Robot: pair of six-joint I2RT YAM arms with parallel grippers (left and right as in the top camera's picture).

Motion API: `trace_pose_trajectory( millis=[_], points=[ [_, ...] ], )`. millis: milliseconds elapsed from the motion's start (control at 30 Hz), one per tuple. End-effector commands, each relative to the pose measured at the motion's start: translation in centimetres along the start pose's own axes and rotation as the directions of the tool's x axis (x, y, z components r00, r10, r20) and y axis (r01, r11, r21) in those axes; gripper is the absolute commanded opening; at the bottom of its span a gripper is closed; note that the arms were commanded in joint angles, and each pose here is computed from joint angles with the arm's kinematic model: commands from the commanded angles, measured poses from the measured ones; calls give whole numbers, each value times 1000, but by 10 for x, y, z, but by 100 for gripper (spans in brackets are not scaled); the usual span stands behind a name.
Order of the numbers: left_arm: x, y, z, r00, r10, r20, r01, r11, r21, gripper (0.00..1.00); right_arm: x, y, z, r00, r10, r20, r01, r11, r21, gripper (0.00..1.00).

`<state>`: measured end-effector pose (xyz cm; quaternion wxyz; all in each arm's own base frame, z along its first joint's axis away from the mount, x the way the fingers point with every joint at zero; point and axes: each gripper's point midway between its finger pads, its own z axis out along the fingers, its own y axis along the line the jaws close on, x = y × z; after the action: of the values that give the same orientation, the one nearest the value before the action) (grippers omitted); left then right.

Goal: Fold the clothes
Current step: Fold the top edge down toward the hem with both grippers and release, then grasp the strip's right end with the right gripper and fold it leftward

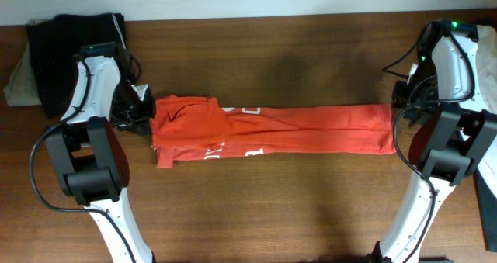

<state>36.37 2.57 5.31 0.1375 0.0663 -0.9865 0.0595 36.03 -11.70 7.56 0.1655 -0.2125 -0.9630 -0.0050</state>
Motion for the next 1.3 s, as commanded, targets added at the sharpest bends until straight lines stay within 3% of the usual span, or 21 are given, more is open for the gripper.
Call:
trace_pose_trajectory(
  millis=[0, 33, 67, 267, 433, 467, 533, 600, 800, 900, 1167, 1233, 1267],
  points=[
    [4, 3, -6, 1000, -13, 9, 13, 1000, -14, 40, 3, -5, -4, 1000, 10, 7, -10, 1000, 18, 72],
    [5, 3, -6, 1000, -13, 8, 13, 1000, -14, 68, 3, -5, -4, 1000, 9, 7, -9, 1000, 18, 74],
    [5, 3, -6, 1000, -13, 6, 13, 1000, -14, 75, 2, -6, -4, 1000, 6, 8, -7, 1000, 19, 77],
    [-5, 1, -23, 998, -14, 61, 15, 1000, -13, 77, -20, -5, -5, 995, 3, 99, -4, 1000, 16, 99],
    [-21, -9, -66, 980, -1, 197, 3, 1000, -7, 80, -45, -29, -7, 982, 32, 185, -25, 999, -38, 99],
    [-23, -11, -67, 978, 5, 207, -4, 1000, -4, 85, -48, -30, -7, 981, -5, 193, 21, 996, -82, 99],
    [-25, -15, -67, 977, 14, 215, -13, 1000, -6, 87, -48, -25, -7, 976, -74, 204, 113, 976, -187, 99],
    [-30, -18, -67, 972, 23, 234, -22, 1000, -7, 93, -44, -12, -9, 949, -182, 256, 268, 896, -355, 99],
    [-31, -22, -66, 971, 35, 237, -33, 999, -11, 95, -38, 0, 17, 939, -225, 261, 326, 825, -462, 99],
    [-33, -23, -67, 970, 35, 242, -33, 999, -10, 95, -31, 20, 23, 908, -291, 302, 413, 746, -523, 99],
    [-33, -23, -67, 969, 35, 243, -34, 999, -10, 96, -16, 39, 61, 924, -293, 245, 382, 711, -590, 100],
    [-33, -23, -67, 969, 35, 243, -34, 999, -10, 96, -8, 48, 68, 928, -302, 219, 371, 701, -608, 87],
    [-33, -23, -67, 969, 35, 243, -34, 999, -10, 96, -6, 51, 70, 928, -307, 213, 371, 699, -611, 76]
  ],
)
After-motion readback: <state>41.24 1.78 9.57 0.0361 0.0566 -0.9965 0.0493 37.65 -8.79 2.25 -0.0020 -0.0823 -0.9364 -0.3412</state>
